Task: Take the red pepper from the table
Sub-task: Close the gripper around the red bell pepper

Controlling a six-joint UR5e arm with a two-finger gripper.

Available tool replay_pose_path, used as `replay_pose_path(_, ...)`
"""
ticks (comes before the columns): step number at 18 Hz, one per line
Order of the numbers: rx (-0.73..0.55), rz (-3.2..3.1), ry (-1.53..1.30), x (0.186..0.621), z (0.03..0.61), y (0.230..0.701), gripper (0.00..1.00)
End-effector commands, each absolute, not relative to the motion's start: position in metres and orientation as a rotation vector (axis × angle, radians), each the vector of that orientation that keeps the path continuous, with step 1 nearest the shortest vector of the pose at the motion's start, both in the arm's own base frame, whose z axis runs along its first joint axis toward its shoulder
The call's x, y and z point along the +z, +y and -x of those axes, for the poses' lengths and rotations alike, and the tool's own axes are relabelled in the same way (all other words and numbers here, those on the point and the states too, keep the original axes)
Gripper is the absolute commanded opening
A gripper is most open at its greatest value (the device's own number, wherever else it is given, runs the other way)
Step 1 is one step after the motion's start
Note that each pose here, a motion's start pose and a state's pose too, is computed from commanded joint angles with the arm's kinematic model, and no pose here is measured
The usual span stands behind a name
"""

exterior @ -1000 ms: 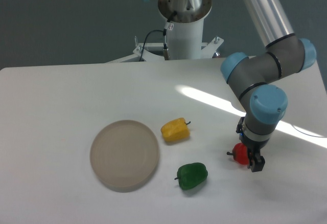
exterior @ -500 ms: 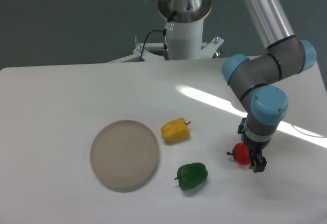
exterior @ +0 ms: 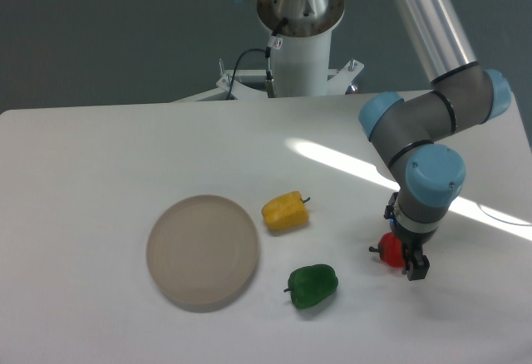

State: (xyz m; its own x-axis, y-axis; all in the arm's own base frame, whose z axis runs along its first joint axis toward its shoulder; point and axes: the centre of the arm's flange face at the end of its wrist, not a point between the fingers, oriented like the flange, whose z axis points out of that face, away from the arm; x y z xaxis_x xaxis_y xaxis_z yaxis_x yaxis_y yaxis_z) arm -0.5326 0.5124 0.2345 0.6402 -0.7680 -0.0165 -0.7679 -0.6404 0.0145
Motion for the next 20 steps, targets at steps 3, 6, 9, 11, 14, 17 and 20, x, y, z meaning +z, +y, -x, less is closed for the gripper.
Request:
replay_pose_path(3,-0.054,-2.840,-1.332,0.230,0.531,0.513,1.00)
replay_pose_path(6,-0.048,-2.838,-1.331,0.221,0.531,0.513,1.00)
replay_pose_path(9,-0.055,-2.835,-1.335,0.224,0.532,0.513,0.92)
replay_pose_path(11,-0.053,-2.834,-1.337,0.223,0.531,0.513,0.80)
replay_pose_path(14,-0.057,-2.830,-1.346,0.226,0.531,0.513,0.69)
replay_pose_path(17,-0.065,-2.825,-1.357,0.232,0.531,0.512,0.58)
replay_pose_path(20,-0.091,-2.814,-1.353,0.252,0.531,0.512,0.55)
